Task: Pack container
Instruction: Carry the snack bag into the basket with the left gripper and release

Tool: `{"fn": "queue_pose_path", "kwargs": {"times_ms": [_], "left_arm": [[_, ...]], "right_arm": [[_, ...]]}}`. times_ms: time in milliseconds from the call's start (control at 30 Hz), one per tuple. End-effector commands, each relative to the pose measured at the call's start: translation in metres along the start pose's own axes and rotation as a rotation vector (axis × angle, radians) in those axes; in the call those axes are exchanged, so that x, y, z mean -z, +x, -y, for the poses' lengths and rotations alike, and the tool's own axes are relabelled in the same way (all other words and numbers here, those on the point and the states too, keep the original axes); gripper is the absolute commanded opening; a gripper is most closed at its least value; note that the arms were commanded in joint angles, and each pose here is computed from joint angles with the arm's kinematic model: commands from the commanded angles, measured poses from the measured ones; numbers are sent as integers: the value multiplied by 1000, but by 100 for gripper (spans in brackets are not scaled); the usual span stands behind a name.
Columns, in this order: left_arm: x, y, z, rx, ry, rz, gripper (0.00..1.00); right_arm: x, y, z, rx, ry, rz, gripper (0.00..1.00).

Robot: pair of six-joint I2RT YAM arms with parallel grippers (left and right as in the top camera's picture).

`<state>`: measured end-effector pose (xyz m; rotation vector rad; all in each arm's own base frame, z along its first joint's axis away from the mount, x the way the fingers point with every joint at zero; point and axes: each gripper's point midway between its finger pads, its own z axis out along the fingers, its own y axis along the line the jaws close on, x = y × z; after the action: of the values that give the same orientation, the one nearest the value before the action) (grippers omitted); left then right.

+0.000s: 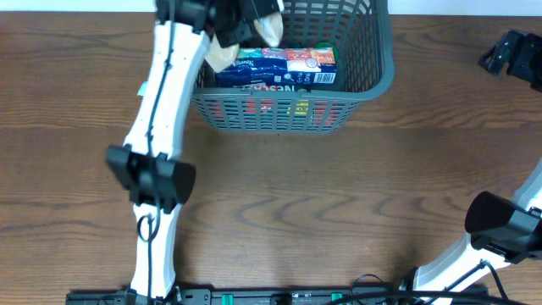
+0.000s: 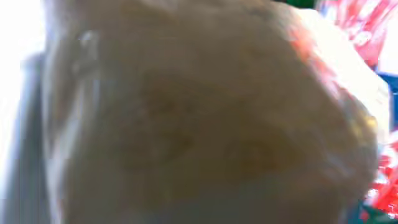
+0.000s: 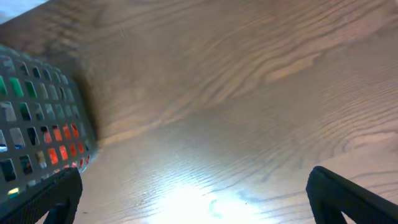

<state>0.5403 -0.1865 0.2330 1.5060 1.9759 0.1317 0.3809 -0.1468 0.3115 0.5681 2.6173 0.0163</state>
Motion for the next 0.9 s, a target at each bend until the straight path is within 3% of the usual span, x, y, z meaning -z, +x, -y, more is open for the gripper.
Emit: {"fn": "queue_pose_path", "kwargs": {"times_ms": [0,100,200,233,400,533,700,867], "left_arm": [[-7,2,1,8,16,5,37],[-8,2,2,7,17,5,55],[-2,1,0,27,7,6,93],[1,0,-2,45,1,10,98],[41,-14,-13,59,-64,56,98],[105,-25,-37,90,-217,85,98],[194,-16,-70,314,-471,102,98],[249,46,-86,710,-603,70,98]], "right_arm": [[-1,1,0,2,-6,-8,99],[-1,1,0,2,-6,-9,99],[-1,1,0,2,-6,-9,99],[-1,2,0,2,-7,-11,99],[-1,2,0,2,-6,-13,99],[-1,2,0,2,-6,-13,99],[-1,2,0,2,-6,-13,99],[-1,3,0,2,-6,-14,99]]}}
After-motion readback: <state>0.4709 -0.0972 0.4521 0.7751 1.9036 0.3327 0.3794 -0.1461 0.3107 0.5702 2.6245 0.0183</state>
